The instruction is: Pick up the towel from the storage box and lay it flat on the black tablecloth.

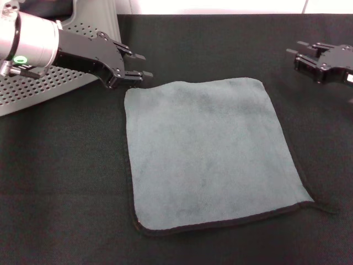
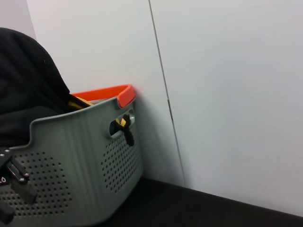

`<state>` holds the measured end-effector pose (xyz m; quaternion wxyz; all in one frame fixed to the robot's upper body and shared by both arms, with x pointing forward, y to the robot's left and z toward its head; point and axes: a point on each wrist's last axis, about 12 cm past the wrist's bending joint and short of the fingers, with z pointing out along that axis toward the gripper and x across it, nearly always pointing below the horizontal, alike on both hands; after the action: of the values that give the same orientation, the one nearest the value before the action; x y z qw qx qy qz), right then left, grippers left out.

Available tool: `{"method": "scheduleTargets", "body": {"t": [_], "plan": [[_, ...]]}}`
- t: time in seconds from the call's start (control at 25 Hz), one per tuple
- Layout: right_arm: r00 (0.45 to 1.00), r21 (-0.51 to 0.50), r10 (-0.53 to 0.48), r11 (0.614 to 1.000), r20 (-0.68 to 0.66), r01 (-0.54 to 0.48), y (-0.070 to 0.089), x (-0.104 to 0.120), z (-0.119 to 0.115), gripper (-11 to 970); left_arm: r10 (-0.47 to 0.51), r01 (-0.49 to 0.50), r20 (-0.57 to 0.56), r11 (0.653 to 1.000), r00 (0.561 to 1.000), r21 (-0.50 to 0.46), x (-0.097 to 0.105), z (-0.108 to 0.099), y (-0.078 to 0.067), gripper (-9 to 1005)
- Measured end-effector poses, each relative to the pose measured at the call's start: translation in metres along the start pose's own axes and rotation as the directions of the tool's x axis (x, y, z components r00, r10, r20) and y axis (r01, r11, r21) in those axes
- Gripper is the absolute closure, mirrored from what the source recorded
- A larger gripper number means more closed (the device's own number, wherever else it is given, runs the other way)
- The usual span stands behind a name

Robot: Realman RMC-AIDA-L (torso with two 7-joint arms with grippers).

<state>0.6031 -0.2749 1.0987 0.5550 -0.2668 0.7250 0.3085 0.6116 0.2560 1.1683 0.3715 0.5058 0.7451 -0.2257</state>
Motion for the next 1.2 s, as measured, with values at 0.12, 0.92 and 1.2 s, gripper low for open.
{"method": "scheduleTargets", "body": {"t": [0.12, 0.92, 1.2], "plan": [[1.0, -0.033, 0.001, 0.999, 0.013, -0.001, 0.004, 0.002, -0.007, 662, 0.004, -0.005, 0.039, 1.0, 0.999, 0.026, -0.001, -0.006, -0.005, 727], [0.997, -0.713, 0.043, 0.701, 0.067, 0.018, 0.123, 0.021, -0.013, 190, 0.004, -0.195, 0.625, 0.952, 0.781, 0.237, 0.105, -0.045, -0.107, 482], [0.996, -0.716, 0.045, 0.698, 0.075, 0.022, 0.124, 0.019, -0.011, 190, 0.011, -0.172, 0.641, 0.967, 0.767, 0.19, 0.121, -0.05, -0.118, 482]]}}
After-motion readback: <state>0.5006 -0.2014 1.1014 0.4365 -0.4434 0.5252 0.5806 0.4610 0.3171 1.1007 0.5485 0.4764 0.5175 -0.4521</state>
